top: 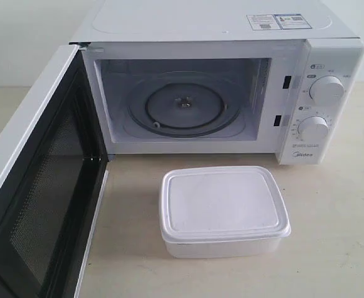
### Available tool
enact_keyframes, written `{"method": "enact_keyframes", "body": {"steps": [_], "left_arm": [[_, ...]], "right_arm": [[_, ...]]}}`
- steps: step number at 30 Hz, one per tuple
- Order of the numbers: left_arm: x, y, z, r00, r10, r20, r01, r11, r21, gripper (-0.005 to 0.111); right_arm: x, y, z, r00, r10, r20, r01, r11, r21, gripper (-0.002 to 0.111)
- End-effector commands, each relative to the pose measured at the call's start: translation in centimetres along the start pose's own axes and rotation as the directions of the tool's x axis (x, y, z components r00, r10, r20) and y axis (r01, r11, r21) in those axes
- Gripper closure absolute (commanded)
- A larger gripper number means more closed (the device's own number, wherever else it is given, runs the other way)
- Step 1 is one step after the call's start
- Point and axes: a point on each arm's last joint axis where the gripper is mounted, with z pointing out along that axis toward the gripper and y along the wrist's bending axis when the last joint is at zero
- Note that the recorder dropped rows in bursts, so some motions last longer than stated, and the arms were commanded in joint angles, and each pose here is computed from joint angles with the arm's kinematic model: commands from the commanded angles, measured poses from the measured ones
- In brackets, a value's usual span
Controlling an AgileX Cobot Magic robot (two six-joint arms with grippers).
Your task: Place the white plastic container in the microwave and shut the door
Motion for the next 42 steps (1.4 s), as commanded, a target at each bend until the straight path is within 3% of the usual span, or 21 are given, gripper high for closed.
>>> {"method": "enact_keyframes", "body": {"steps": [1,12,13,15,24,31,42], "left_arm": [[0.0,0.0,0.0,1.0,-0.007,0.003,0.007,1.0,-0.003,0.102],[0.0,0.0,0.0,1.0,-0.007,0.003,0.007,1.0,-0.003,0.102],[0.0,0.0,0.0,1.0,-0.007,0.003,0.007,1.0,-0.003,0.102],[0.0,0.0,0.0,1.0,-0.007,0.003,0.007,1.0,-0.003,0.102],[0.0,0.0,0.0,1.0,-0.007,0.003,0.007,1.0,-0.003,0.102],[0.0,0.0,0.0,1.0,-0.007,0.003,0.007,1.0,-0.003,0.102],[0.0,0.0,0.0,1.0,-0.007,0.003,0.007,1.0,-0.003,0.102]], "right_arm": [[-0.1,0.0,0.0,1.0,-0.008,0.009,0.008,1.0,0.004,0.063],[-0.1,0.0,0.0,1.0,-0.024,0.009,0.024,1.0,0.005,0.063],[-0.1,0.0,0.0,1.0,-0.003,0.009,0.003,1.0,0.003,0.063],[0.0,0.1,0.0,0.988,0.155,0.001,-0.155,0.988,-0.014,0.063],[-0.1,0.2,0.0,0.985,0.17,0.008,-0.17,0.985,-0.019,0.063],[-3.6,1.4,0.3,0.925,0.226,0.307,-0.168,0.965,-0.203,0.063],[-6.3,2.3,0.3,0.801,0.332,0.498,-0.149,0.917,-0.37,0.063]]}}
